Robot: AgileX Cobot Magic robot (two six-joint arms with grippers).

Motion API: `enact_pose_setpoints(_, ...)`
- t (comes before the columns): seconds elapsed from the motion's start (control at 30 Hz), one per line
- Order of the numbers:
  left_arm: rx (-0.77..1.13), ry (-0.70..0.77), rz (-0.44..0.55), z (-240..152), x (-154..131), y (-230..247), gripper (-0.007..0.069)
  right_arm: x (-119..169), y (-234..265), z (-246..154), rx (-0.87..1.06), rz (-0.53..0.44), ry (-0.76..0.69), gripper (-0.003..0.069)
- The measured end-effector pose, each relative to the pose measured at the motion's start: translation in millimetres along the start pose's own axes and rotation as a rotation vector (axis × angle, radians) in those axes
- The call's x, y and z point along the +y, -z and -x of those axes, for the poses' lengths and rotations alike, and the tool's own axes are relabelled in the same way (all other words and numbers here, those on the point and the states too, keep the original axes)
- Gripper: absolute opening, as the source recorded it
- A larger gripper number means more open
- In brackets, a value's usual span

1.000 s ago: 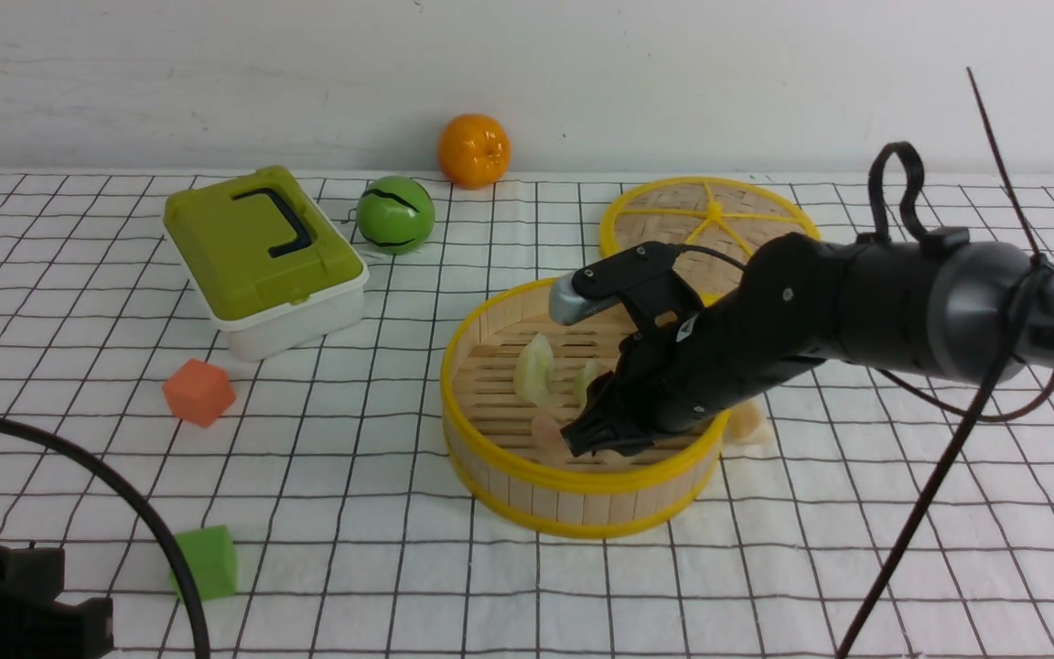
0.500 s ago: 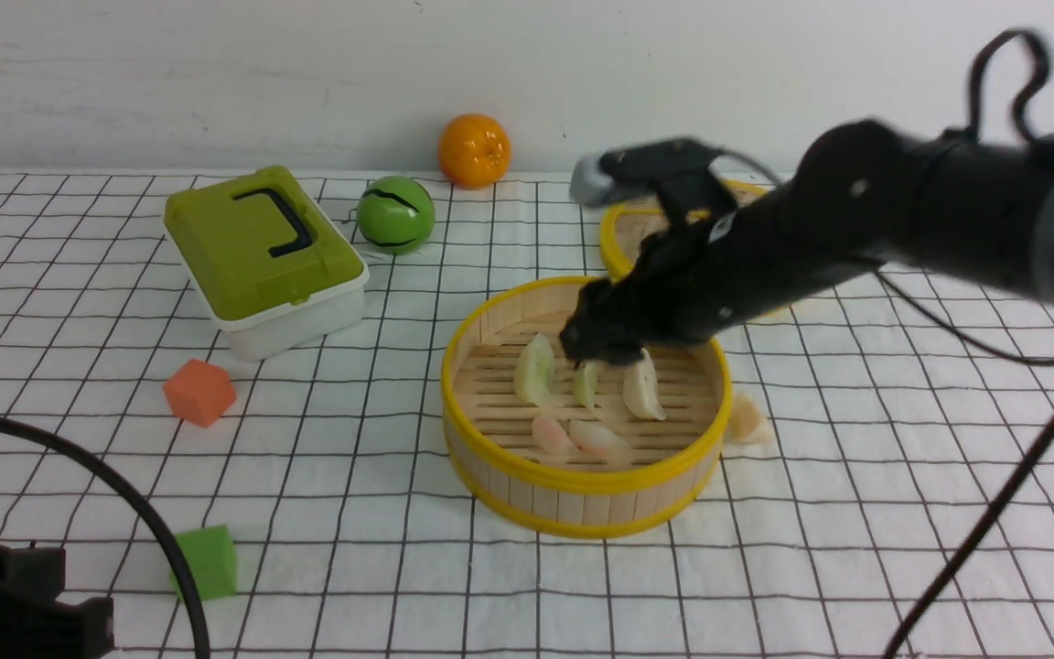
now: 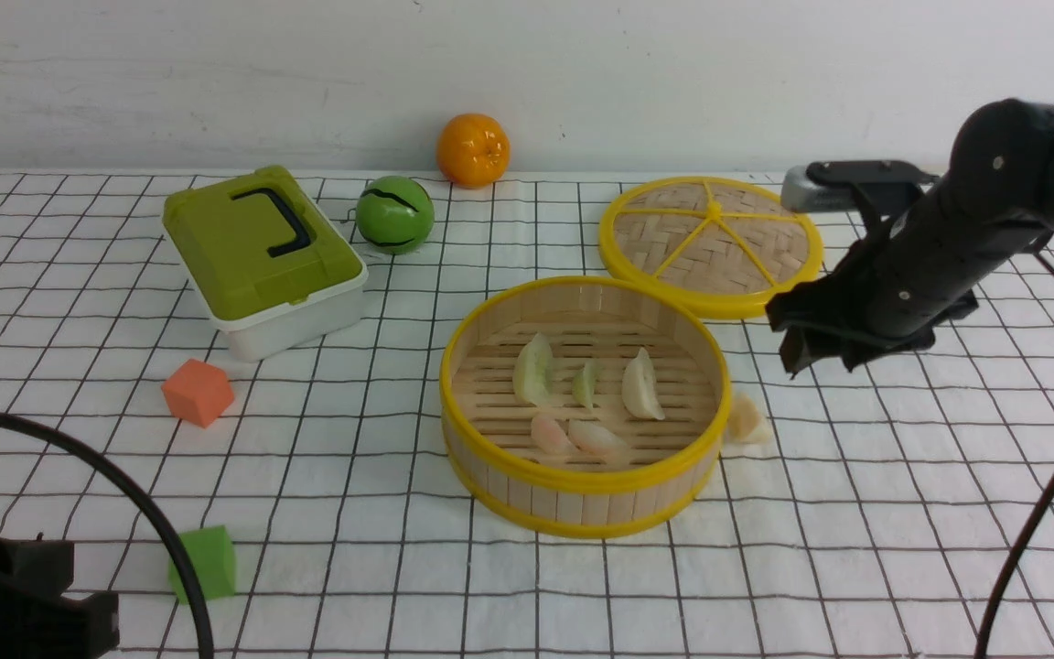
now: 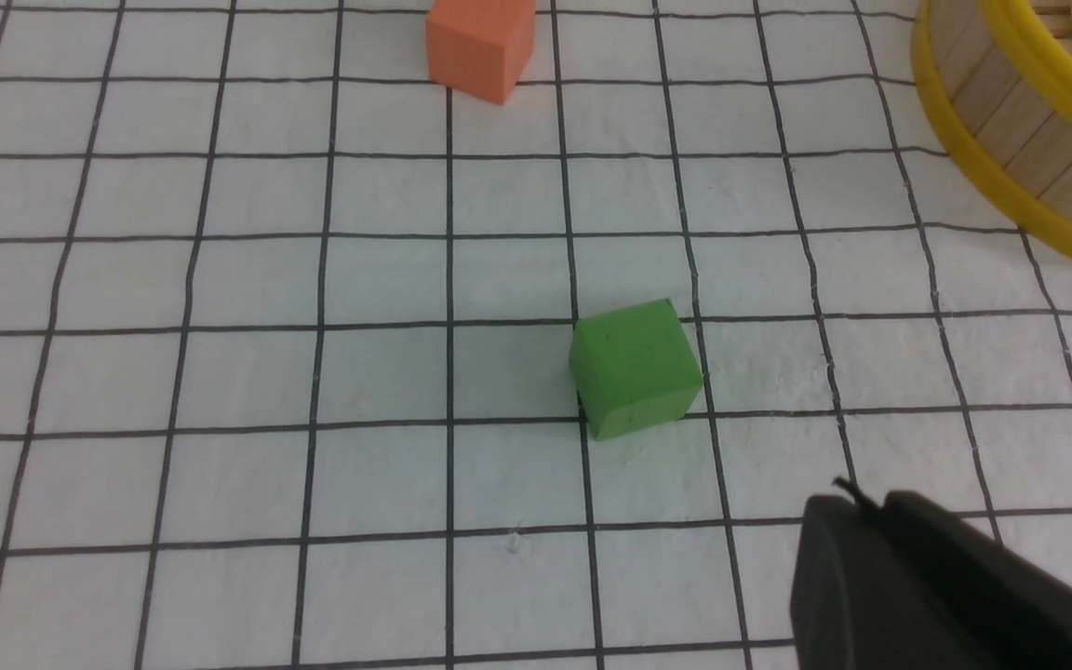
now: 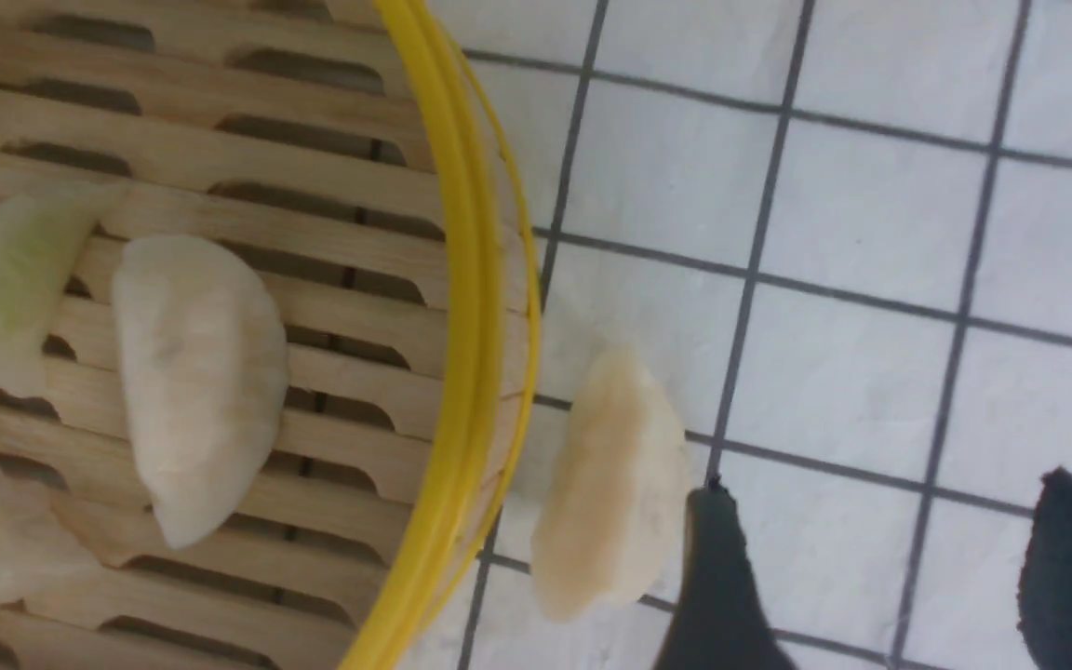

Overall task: Put the dumplings into the steamer on the table with the white tablecloth.
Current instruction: 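Reach for and grasp a dumpling lying on the table beside the steamer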

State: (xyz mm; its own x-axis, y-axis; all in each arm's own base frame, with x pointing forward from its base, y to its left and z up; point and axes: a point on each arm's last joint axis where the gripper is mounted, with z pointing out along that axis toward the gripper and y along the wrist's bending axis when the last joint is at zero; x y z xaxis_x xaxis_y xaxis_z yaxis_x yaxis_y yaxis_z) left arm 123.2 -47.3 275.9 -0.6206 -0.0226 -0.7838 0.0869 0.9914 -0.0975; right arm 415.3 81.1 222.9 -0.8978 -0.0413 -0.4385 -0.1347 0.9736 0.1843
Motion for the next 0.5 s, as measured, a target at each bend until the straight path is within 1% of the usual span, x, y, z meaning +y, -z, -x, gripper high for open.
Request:
enact_pose_setpoints(0.23, -0.004, -0.005, -0.001, 0.4, -0.1, 0.0, 0.0038, 0.4, -32.8, -2.5, 0.01, 0.064, -0.101, 0.0419)
enact_pose_setpoints(0.33, -0.004, -0.005, -0.001, 0.4, -0.1, 0.0, 0.0037, 0.5, -43.9, -5.6, 0.032, 0.084, -0.115, 0.0419)
enact_pose_setpoints(0.5, -0.006, -0.007, 0.0, 0.5, 0.0, 0.0, 0.0037, -1.1, -56.3, -11.0, 0.073, 0.089, -0.119, 0.0402)
